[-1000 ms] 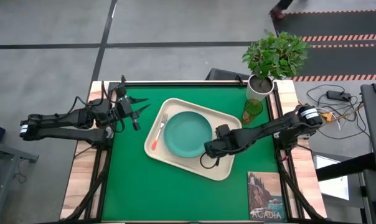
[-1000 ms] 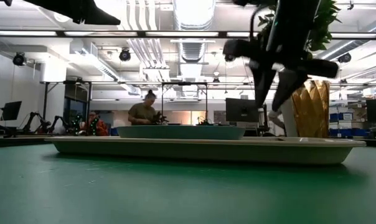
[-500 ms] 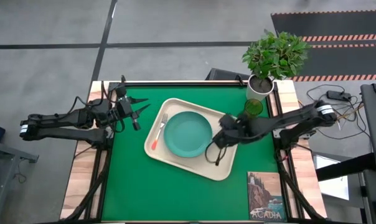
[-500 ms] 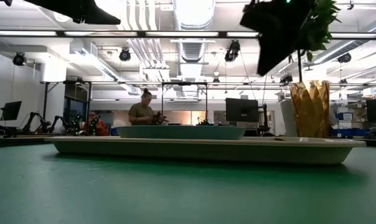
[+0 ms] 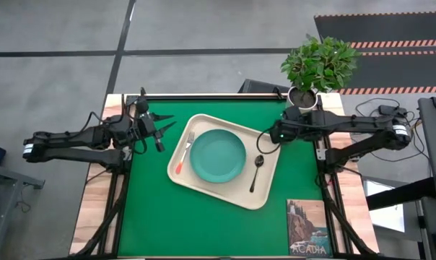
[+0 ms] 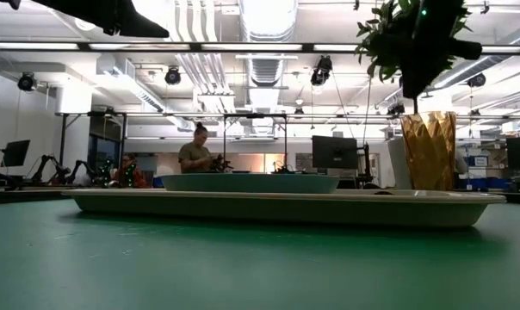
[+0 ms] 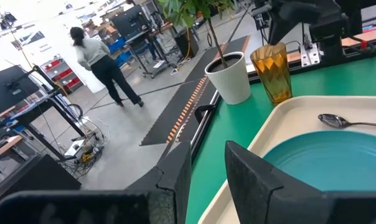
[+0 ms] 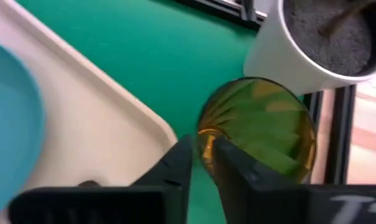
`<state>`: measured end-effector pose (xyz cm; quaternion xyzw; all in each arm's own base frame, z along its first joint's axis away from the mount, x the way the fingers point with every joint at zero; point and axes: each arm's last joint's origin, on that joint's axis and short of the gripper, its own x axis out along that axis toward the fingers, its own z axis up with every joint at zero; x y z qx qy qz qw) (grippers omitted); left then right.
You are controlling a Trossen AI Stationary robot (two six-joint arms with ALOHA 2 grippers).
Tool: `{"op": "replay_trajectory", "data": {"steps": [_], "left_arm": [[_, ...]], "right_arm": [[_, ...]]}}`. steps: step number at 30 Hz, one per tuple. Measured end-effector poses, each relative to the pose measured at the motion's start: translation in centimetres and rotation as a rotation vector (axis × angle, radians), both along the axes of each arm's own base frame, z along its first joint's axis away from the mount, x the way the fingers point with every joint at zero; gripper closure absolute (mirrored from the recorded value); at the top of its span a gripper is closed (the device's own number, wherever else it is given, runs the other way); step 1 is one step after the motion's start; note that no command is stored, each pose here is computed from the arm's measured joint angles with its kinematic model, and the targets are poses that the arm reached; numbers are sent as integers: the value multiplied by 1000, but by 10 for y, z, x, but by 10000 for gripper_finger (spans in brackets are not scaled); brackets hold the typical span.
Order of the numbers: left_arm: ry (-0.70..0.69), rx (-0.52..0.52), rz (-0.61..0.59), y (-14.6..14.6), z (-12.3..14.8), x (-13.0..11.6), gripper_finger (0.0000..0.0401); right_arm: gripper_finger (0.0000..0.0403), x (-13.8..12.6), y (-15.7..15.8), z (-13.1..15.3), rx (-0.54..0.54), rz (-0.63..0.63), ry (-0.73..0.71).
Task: Pick and place plate/cup/fork/spoon on tray
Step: Put the brown cup on the white tray to the top right of the green plate
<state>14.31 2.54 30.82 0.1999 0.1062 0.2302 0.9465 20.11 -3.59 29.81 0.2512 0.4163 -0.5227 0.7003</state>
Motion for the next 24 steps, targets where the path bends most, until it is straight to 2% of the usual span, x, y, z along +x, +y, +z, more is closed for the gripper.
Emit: {"op": "replay_trajectory", "data": {"steps": [7, 10, 13, 18, 24], "left_arm": [[4, 0, 0, 0, -1, 3, 320], [0, 1, 0, 0, 0, 3, 320], [-3, 1, 0, 0, 0, 3, 320], [-20, 3, 0, 0, 1, 3, 320], [-19, 3, 0, 0, 1, 3, 320]], "right_arm": [[247, -1, -10, -20, 13, 12, 83], [220, 1, -11, -25, 12, 25, 106], [211, 3, -11, -30, 13, 49, 138], [245, 9, -12, -39, 13, 62, 140], [338, 10, -12, -44, 20, 66, 143]]}}
